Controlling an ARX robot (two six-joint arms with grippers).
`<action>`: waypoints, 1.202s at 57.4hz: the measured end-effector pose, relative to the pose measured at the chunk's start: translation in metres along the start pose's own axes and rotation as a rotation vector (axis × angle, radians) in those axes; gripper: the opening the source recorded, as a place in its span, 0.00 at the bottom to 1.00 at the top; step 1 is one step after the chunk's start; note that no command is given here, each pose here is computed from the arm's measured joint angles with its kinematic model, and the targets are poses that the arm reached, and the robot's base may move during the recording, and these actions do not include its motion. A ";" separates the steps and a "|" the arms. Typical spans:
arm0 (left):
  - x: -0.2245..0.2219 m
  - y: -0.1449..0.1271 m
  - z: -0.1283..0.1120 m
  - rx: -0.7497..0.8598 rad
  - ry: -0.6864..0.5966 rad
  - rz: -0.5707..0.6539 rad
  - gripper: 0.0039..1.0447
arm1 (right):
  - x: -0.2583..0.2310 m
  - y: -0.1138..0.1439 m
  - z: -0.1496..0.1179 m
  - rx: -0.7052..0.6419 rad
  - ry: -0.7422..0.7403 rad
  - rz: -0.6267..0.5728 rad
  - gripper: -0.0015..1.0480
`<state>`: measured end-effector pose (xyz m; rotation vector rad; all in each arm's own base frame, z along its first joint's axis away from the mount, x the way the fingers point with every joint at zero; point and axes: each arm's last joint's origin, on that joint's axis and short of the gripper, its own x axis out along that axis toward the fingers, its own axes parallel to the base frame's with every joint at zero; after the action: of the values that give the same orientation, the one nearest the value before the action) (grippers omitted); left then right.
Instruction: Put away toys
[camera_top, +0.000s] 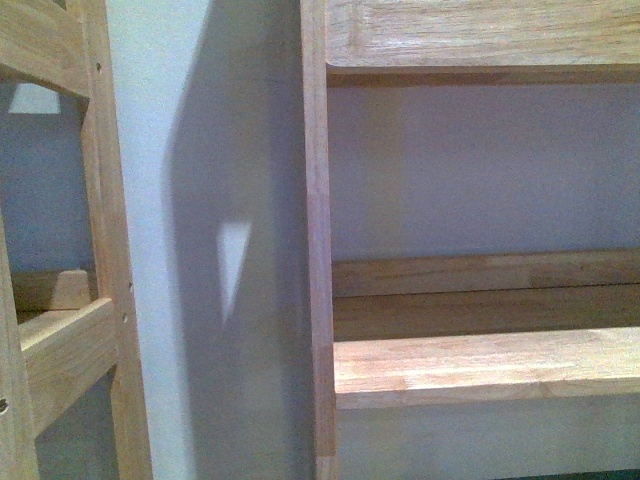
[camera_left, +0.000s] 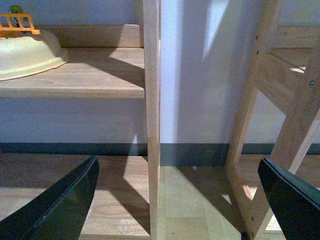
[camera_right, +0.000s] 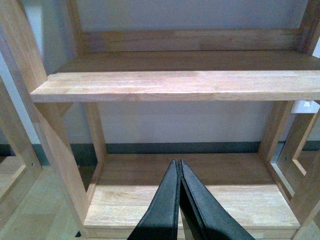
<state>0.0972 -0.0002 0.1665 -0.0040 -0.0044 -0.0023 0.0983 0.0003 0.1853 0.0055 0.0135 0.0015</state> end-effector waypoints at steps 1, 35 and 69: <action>0.000 0.000 0.000 0.000 0.000 0.000 0.94 | 0.000 0.000 0.000 0.000 0.000 0.000 0.03; 0.000 0.000 0.000 0.000 0.000 0.000 0.94 | -0.001 0.000 -0.018 0.000 -0.015 0.001 0.03; 0.000 0.000 0.000 0.000 0.000 0.000 0.94 | -0.001 0.000 -0.018 -0.002 -0.016 0.001 0.87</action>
<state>0.0972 -0.0002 0.1665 -0.0040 -0.0044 -0.0023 0.0973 0.0002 0.1674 0.0036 -0.0029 0.0023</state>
